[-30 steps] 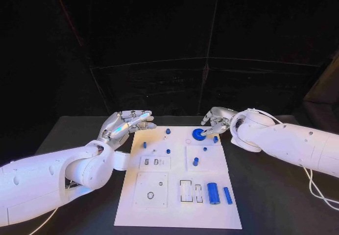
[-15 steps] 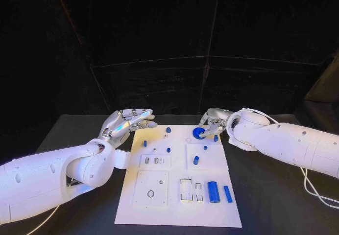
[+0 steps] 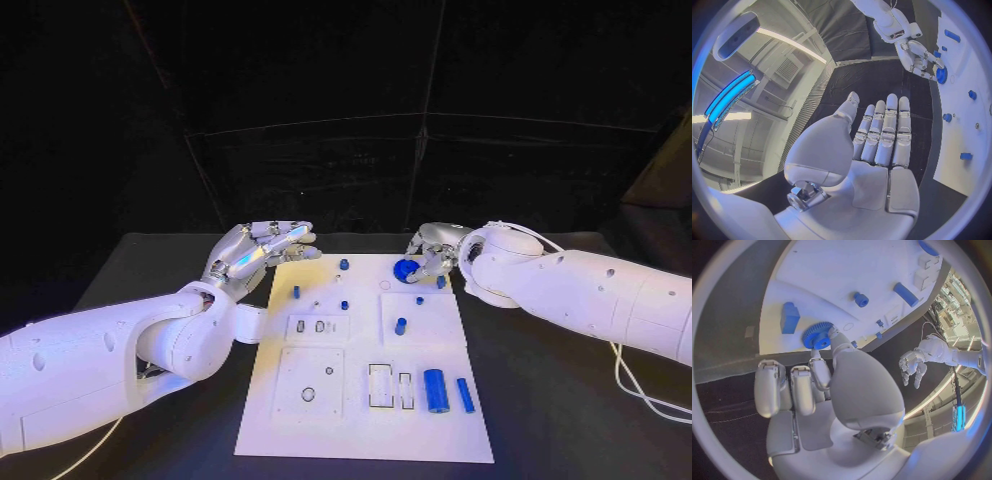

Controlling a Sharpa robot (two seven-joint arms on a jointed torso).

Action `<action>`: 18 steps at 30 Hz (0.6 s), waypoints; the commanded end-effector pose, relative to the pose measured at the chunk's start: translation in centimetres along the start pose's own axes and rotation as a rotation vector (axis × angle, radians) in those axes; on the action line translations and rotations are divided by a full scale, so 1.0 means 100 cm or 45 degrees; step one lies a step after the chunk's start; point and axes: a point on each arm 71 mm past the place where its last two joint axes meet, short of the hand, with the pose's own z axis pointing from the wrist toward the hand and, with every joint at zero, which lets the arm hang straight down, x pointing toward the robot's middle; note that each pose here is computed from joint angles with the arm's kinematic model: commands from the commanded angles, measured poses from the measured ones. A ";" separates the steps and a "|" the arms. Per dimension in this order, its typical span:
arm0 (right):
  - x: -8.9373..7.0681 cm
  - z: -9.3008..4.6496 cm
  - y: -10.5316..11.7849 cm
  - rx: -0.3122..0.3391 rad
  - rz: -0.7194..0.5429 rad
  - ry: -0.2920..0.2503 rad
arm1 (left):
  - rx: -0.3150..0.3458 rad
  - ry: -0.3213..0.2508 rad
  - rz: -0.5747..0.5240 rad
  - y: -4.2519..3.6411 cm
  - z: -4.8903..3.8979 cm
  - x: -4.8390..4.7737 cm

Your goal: Assemble the parts on the task board

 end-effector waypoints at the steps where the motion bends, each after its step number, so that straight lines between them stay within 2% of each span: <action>1: 0.000 0.001 0.001 0.006 -0.029 0.009 | 0.046 0.019 -0.007 -0.0031 0.0007 0.0018; 11: 0.001 0.002 0.002 0.008 -0.037 0.001 | 0.045 0.021 -0.008 -0.0029 0.0009 0.0020; 18: -0.004 0.002 0.004 -0.005 -0.067 -0.084 | 0.045 0.023 -0.010 -0.0029 0.0008 0.0020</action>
